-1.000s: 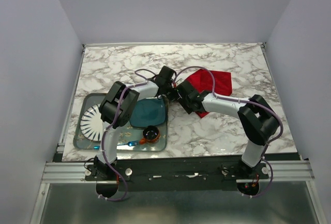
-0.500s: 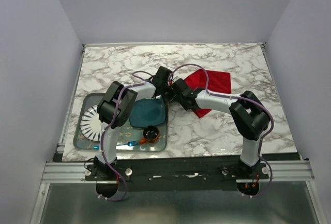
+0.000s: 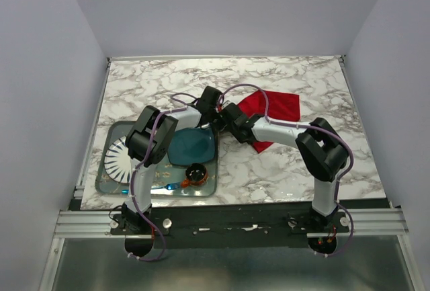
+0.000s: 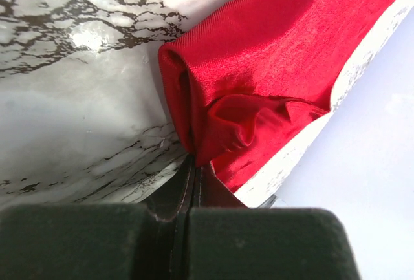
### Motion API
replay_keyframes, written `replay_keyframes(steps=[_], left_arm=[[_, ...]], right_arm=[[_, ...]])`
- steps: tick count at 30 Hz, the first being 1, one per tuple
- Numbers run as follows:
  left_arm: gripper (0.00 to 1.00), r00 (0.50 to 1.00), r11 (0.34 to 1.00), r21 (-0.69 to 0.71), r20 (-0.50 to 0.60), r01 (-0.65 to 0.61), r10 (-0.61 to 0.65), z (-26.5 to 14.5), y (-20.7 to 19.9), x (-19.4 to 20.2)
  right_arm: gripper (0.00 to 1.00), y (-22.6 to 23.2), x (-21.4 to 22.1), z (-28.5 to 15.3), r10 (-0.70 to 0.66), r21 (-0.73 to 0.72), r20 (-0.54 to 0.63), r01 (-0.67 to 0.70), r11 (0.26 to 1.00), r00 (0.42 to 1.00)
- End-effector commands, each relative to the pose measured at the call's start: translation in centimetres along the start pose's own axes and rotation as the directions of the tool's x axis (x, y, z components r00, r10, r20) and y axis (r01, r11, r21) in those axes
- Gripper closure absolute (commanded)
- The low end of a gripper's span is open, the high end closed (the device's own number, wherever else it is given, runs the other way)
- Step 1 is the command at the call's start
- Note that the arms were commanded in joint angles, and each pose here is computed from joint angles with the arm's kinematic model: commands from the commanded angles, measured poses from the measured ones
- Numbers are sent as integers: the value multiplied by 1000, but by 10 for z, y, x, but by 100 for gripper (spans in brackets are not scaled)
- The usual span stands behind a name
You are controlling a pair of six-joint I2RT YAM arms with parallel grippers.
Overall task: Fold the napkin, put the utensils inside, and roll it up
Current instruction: Roll the napkin with the utensil
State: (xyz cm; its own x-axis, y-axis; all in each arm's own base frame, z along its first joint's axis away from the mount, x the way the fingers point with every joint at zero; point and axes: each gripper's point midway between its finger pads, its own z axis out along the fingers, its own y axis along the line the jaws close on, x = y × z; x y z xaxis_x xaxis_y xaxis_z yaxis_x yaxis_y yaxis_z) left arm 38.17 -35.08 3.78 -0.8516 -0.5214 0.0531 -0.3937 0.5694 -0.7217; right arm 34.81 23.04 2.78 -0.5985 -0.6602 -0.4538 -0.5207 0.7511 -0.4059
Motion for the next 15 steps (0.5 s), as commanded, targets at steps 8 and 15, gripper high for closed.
replay_keyframes(steps=[8, 15], left_arm=[[70, 975, 970, 107, 57, -220, 215, -22, -29, -2], [48, 920, 920, 112, 166, -376, 356, -50, -52, -12]], right_arm=[[99, 23, 2, -7, 109, -418, -57, -122, 900, 992], [99, 16, 3, -6, 216, -633, -128, -247, 734, 968]])
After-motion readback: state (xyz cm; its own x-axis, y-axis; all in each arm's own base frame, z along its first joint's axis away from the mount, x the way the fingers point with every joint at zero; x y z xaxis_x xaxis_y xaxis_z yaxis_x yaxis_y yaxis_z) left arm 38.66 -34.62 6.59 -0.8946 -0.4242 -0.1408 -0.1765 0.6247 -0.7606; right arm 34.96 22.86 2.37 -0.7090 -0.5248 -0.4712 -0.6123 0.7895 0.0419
